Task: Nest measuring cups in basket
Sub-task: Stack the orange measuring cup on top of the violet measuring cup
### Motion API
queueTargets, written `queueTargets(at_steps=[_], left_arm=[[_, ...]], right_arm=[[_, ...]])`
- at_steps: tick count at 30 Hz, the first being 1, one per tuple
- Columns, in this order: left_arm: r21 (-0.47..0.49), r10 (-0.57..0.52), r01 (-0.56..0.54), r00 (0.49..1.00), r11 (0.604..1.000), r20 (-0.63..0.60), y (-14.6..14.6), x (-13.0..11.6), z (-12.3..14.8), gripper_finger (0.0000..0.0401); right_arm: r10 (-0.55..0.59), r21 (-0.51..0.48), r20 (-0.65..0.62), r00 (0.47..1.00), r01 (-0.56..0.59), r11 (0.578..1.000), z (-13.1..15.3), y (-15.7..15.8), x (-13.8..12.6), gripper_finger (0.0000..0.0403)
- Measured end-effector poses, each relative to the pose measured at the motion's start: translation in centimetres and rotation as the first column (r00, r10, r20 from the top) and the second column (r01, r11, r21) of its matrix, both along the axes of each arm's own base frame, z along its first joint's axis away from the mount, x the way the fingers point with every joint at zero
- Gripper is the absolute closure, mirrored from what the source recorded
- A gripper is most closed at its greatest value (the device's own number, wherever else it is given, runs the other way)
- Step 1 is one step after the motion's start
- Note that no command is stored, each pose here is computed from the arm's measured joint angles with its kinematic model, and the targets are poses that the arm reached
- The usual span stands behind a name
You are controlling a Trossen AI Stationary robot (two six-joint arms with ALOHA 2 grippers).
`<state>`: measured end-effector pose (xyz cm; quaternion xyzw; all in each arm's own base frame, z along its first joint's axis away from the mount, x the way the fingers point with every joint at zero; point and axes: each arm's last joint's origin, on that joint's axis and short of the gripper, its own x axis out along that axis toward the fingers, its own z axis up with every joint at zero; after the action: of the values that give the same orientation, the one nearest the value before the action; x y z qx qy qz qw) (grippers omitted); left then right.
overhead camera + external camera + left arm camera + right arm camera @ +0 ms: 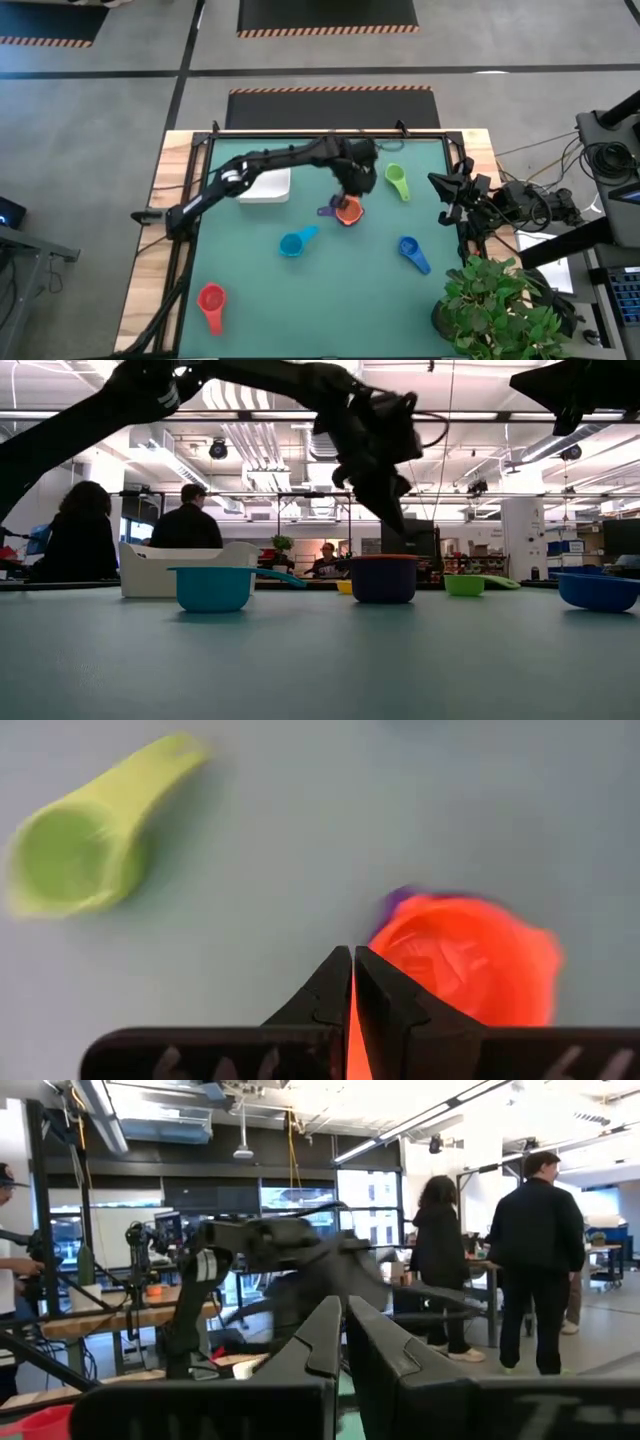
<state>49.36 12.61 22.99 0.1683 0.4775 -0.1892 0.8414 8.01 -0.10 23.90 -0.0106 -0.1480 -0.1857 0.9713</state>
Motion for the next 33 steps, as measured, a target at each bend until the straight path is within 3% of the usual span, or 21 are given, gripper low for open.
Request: queueTargets(at_steps=[9,28,33], left_arm=[[-0.036,0.073,-0.07,0.994,0.997,0.079,1.1,1.0,-0.9,0.0401],[-0.032,0.132,-0.133,0.991,0.991,-0.005,2.3,0.5,-4.0,0.0401],[0.04,0.19,-0.188,0.981,0.981,-0.043,2.6,0.2,-4.1,0.0401]], right_arm=[[0.001,0.001,0.001,1.0,-0.001,1.0,0.0,0.0,0.0,0.0394],[0.001,0.003,0.001,1.0,-0.001,1.0,0.0,0.0,0.0,0.0394],[0.001,0.003,0.001,1.0,-0.001,1.0,0.0,0.0,0.0,0.0394]])
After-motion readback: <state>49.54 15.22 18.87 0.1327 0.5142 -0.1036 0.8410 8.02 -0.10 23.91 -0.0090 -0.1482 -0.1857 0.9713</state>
